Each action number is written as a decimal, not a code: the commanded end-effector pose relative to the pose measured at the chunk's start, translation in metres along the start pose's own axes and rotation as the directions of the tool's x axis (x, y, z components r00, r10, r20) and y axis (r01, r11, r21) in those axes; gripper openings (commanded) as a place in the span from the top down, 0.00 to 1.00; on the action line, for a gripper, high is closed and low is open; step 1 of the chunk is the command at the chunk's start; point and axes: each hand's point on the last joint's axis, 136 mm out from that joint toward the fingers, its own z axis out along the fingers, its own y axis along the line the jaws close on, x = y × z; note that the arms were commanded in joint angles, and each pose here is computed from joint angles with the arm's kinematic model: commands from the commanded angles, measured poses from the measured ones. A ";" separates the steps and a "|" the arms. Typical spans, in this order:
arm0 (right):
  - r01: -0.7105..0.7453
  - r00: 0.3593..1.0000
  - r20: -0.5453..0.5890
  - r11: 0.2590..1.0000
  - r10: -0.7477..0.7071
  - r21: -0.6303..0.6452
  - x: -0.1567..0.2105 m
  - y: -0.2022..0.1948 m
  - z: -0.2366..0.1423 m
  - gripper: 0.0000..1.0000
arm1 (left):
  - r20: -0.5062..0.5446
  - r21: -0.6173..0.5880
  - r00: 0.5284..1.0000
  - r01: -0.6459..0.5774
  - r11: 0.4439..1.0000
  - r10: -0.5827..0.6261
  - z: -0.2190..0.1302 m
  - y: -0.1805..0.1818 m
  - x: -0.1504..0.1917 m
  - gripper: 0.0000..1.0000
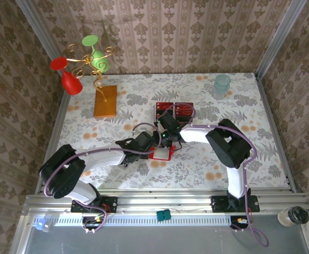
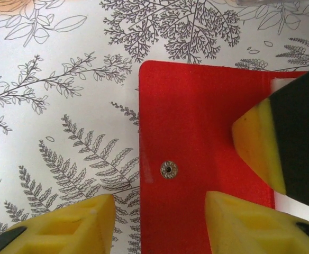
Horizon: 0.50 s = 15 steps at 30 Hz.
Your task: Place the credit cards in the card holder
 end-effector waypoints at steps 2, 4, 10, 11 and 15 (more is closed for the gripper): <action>-0.022 0.997 0.079 1.000 0.023 -0.019 -0.016 0.004 -0.032 0.94 | 0.012 0.000 1.000 -0.001 1.000 0.001 0.004 0.000 0.004 0.52; -0.024 0.995 0.101 0.999 0.027 -0.023 -0.019 0.001 -0.046 0.94 | 0.006 -0.002 1.000 -0.002 1.000 0.002 0.005 0.000 0.007 0.52; 0.000 0.993 0.115 0.999 -0.005 0.044 -0.010 -0.013 -0.071 0.94 | -0.013 -0.013 1.000 -0.004 1.000 0.004 0.010 0.001 0.013 0.53; 0.002 0.994 0.112 0.998 -0.009 0.055 -0.007 -0.015 -0.072 0.94 | -0.013 -0.012 1.000 -0.005 1.000 0.005 0.010 0.001 0.013 0.53; 0.011 0.994 0.103 0.995 -0.022 0.103 0.002 -0.027 -0.074 0.94 | -0.013 -0.015 1.000 -0.008 1.000 0.008 0.008 -0.001 0.010 0.54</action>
